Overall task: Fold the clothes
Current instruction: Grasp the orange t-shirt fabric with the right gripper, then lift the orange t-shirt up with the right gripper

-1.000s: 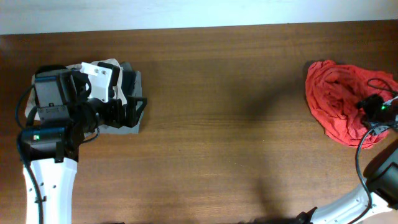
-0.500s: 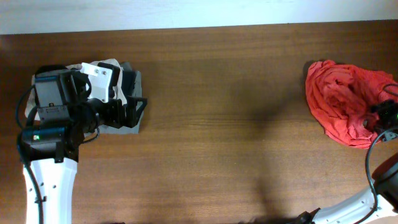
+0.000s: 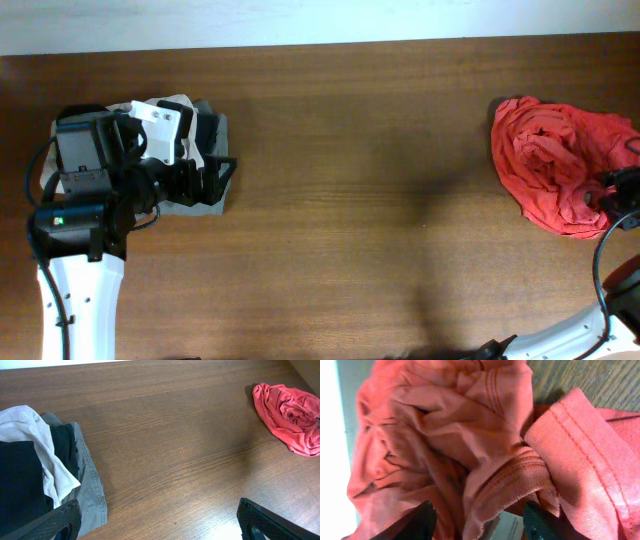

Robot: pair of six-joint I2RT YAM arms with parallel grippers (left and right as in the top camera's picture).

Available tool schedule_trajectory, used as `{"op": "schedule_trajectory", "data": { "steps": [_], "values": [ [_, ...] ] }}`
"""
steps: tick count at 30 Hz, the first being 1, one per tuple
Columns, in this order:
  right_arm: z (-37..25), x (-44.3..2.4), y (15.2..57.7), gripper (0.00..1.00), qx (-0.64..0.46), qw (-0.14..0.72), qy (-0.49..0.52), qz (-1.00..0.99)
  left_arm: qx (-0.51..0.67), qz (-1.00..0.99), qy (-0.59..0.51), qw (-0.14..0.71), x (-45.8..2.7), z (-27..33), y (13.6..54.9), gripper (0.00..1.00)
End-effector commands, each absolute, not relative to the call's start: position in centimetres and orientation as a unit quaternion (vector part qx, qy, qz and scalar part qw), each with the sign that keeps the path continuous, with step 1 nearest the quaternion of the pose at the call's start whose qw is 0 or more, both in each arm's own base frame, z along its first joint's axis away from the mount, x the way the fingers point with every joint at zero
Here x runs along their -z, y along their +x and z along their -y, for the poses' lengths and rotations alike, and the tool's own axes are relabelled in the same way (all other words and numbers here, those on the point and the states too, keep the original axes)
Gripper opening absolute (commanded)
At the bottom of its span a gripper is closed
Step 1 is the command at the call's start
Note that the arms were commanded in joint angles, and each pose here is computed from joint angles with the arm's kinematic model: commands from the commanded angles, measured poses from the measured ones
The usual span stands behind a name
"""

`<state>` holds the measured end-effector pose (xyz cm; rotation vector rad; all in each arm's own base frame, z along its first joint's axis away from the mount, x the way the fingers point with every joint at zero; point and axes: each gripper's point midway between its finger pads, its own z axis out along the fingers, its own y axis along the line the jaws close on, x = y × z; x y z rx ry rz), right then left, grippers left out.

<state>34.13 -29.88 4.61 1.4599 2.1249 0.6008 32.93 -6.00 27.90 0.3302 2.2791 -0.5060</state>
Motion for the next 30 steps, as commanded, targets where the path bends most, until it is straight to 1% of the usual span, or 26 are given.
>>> {"op": "schedule_trajectory", "data": {
  "steps": [1,3,6,8,10,11,13,16,17,19,24,26,29,30],
  "values": [
    [28.9,-3.0,34.1,0.52,-0.170,0.217,0.532,-0.800,0.197,-0.891,0.127,0.389,-28.5,5.8,33.1,0.99],
    [28.8,-2.3,33.9,0.45,-0.143,0.204,0.540,-0.804,0.198,-0.892,0.126,0.387,-28.4,5.9,33.0,0.99],
    [28.8,-2.1,33.9,0.27,-0.126,0.200,0.538,-0.809,0.198,-0.893,0.126,0.385,-28.3,5.9,33.0,0.99],
    [28.8,-2.4,34.1,0.13,-0.129,0.203,0.536,-0.809,0.198,-0.892,0.126,0.385,-28.4,5.9,33.0,0.99],
    [28.5,-3.9,34.9,0.05,-0.154,0.218,0.528,-0.806,0.198,-0.892,0.126,0.385,-28.4,5.9,33.0,0.99],
    [28.4,-5.3,35.5,0.04,-0.169,0.232,0.520,-0.804,0.198,-0.892,0.126,0.385,-28.3,5.9,33.0,0.99],
    [28.2,-9.0,36.7,0.04,-0.190,0.271,0.499,-0.801,0.198,-0.892,0.126,0.386,-28.4,5.9,33.0,0.99],
    [27.6,-16.3,38.0,0.04,-0.206,0.335,0.460,-0.796,0.198,-0.892,0.126,0.386,-28.4,5.9,33.0,0.99],
    [26.9,-19.7,38.3,0.04,-0.211,0.363,0.439,-0.794,0.198,-0.892,0.126,0.386,-28.4,5.9,33.0,0.99],
    [25.5,-25.2,38.5,0.04,-0.214,0.404,0.406,-0.792,0.198,-0.891,0.127,0.388,-28.4,5.9,33.1,0.99],
    [19.3,-38.9,37.7,0.04,-0.194,0.507,0.302,-0.784,0.201,-0.888,0.130,0.394,-28.7,6.0,33.2,0.99],
    [16.0,-43.9,37.1,0.04,-0.176,0.553,0.228,-0.782,0.201,-0.887,0.130,0.394,-28.7,6.0,33.3,0.99],
    [9.0,-50.9,35.5,0.04,-0.127,0.625,0.046,-0.769,0.203,-0.887,0.131,0.394,-28.8,6.1,33.2,0.99],
    [7.1,-52.4,35.0,0.04,-0.121,0.638,0.011,-0.760,0.204,-0.886,0.132,0.394,-28.8,6.1,33.2,0.99]
  ]
}}
